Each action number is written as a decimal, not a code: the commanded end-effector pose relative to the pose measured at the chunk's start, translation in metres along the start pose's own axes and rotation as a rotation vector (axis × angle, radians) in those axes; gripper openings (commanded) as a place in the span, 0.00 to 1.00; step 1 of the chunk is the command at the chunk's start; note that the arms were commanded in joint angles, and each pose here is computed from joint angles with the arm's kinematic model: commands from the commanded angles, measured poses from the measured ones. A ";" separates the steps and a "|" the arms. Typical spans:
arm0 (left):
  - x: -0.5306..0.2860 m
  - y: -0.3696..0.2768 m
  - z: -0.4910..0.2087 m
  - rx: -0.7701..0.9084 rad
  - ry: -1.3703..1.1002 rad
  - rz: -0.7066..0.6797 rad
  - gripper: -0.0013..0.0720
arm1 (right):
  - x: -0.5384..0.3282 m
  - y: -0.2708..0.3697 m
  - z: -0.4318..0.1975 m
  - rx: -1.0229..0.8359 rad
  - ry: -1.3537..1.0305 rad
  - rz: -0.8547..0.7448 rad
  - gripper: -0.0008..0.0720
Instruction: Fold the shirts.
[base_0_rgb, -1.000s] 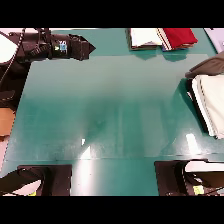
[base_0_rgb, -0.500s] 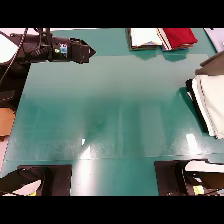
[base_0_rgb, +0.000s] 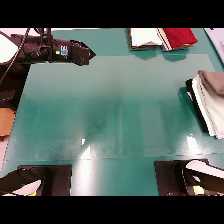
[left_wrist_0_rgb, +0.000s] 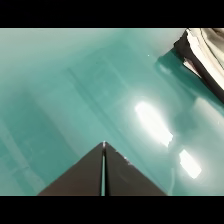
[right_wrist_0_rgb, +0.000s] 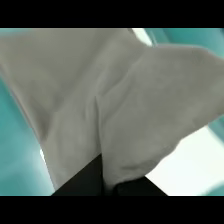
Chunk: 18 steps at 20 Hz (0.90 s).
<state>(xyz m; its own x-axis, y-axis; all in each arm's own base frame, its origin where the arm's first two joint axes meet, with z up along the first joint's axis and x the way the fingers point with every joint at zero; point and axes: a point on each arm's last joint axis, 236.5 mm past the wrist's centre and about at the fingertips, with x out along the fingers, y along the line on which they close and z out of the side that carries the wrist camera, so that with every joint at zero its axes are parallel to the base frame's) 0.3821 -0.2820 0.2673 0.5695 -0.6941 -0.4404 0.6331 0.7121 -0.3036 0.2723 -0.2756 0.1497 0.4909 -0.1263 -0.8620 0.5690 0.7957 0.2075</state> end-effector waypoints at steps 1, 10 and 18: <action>0.000 0.000 -0.001 0.004 0.005 -0.001 0.06 | 0.020 -0.036 -0.060 0.117 0.129 -0.041 0.27; 0.000 -0.001 -0.003 0.004 0.011 -0.002 0.06 | -0.003 -0.036 -0.037 0.210 -0.106 -0.006 0.72; 0.000 0.000 0.001 0.004 -0.005 0.001 0.06 | -0.031 0.131 0.004 -0.069 -0.302 0.281 0.72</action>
<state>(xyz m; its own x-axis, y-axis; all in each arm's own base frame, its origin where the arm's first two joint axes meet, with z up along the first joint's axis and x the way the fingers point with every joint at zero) 0.3813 -0.2821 0.2663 0.5659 -0.6944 -0.4444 0.6357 0.7108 -0.3011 0.2934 -0.2311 0.1831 0.7149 -0.1975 -0.6708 0.5165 0.7959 0.3160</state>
